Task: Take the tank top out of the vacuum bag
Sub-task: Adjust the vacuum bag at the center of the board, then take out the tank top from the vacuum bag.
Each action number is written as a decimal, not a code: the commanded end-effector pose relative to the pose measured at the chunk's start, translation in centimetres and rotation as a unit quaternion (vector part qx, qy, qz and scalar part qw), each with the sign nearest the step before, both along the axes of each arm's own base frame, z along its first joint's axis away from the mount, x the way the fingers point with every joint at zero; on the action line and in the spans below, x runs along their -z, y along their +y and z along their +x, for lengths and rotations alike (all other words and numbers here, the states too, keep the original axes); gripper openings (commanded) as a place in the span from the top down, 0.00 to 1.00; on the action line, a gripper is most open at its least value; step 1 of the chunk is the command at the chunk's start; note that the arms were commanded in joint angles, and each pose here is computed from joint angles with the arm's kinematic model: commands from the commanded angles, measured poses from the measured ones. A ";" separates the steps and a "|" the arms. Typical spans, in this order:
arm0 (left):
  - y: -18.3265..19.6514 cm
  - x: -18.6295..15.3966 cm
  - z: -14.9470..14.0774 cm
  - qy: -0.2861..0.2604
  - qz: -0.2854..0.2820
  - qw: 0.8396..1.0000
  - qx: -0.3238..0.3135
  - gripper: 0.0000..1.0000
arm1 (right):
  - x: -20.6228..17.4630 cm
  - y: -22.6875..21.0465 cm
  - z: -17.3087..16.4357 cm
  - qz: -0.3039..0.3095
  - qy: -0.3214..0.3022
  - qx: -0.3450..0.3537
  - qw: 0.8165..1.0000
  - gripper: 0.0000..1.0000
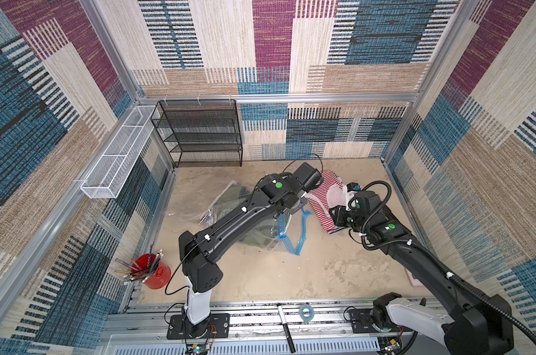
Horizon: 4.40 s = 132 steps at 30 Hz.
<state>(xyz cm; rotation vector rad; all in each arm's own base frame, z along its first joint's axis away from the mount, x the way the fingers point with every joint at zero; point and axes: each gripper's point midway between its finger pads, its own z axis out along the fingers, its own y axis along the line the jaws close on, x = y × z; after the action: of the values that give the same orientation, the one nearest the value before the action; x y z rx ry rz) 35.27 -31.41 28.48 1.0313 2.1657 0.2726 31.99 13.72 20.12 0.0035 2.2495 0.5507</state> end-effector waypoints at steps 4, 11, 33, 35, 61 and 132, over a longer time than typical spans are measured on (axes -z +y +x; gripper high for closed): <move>1.2 -0.9 2.2 0.003 -0.073 0.995 -0.071 1.00 | -4.0 4.2 -1.6 0.108 -0.064 -0.106 0.986 0.78; -0.3 2.9 0.3 0.084 -0.106 0.990 -0.035 1.00 | -3.4 7.7 -4.1 0.164 -0.077 -0.192 0.964 0.88; -0.8 5.5 -3.6 0.138 -0.162 0.975 -0.058 1.00 | 6.7 12.4 -5.8 0.121 -0.019 -0.188 0.975 1.00; -0.9 5.3 -3.7 0.140 -0.168 0.974 -0.056 1.00 | 8.0 12.9 -5.8 0.114 -0.006 -0.190 0.975 1.00; -0.8 4.6 -5.9 0.120 -0.240 0.963 -0.034 1.00 | 13.0 19.4 -5.3 0.160 0.150 -0.231 0.948 0.67; 0.1 5.3 -6.0 0.084 -0.376 0.921 -0.057 1.00 | 11.8 18.3 -1.8 0.130 0.128 -0.196 0.963 0.71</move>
<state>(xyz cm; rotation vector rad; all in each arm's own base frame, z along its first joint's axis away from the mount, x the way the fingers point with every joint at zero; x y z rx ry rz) 28.93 -30.68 22.15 0.5305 2.2215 -0.5337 29.52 32.27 8.02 -0.2668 2.4572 1.1443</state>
